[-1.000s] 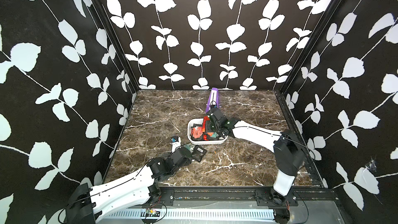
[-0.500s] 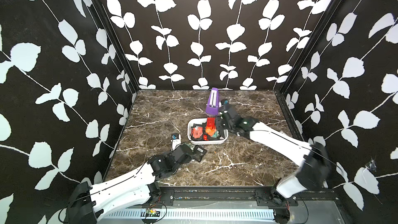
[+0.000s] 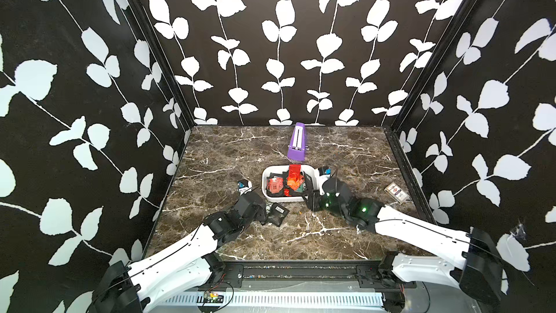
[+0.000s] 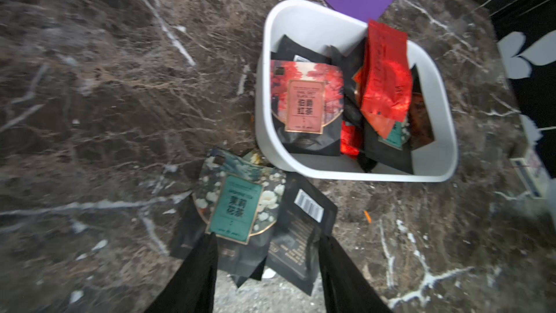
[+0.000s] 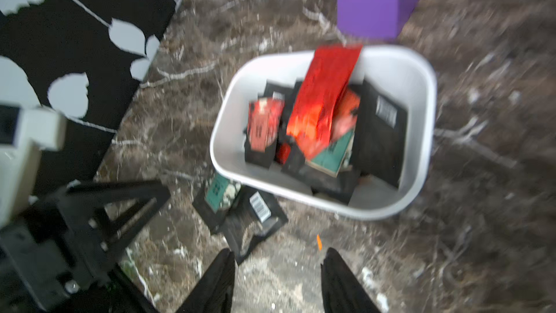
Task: Put the tea bags into the storage box
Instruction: Pick up the tea bag from the center of the board.
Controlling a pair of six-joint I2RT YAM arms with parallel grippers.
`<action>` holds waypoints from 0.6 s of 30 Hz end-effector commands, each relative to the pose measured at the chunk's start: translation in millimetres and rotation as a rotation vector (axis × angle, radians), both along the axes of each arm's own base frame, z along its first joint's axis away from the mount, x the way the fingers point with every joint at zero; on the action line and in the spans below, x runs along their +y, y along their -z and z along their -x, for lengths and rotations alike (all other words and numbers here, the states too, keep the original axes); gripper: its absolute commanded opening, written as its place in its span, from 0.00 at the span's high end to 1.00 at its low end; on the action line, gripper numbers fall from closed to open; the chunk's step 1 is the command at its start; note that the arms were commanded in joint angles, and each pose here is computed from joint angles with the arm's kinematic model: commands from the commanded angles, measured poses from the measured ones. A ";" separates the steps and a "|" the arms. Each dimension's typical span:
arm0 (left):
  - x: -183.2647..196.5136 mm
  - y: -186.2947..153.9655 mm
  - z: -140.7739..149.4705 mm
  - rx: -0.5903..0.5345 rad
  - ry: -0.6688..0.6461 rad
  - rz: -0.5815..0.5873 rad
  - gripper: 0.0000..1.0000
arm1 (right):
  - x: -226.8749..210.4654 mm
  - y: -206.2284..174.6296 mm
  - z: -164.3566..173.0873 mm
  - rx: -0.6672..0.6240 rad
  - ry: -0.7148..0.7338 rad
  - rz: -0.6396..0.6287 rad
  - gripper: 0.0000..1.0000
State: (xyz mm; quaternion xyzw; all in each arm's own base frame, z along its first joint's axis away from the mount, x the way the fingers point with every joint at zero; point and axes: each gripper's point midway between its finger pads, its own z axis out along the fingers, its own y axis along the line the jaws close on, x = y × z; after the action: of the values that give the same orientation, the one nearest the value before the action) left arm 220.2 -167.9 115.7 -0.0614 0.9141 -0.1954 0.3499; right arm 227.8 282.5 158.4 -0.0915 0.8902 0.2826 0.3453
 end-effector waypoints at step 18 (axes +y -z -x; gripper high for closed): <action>-26.0 16.7 -7.4 0.083 0.085 0.033 0.56 | 58.6 74.7 47.7 0.113 -0.013 -0.055 0.53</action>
State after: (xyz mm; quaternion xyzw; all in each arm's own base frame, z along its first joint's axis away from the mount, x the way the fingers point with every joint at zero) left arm 223.0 -189.3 89.0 -0.0456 0.9294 -0.2168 0.2951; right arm 179.7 336.3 86.6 -0.0916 0.9050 0.3015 0.2858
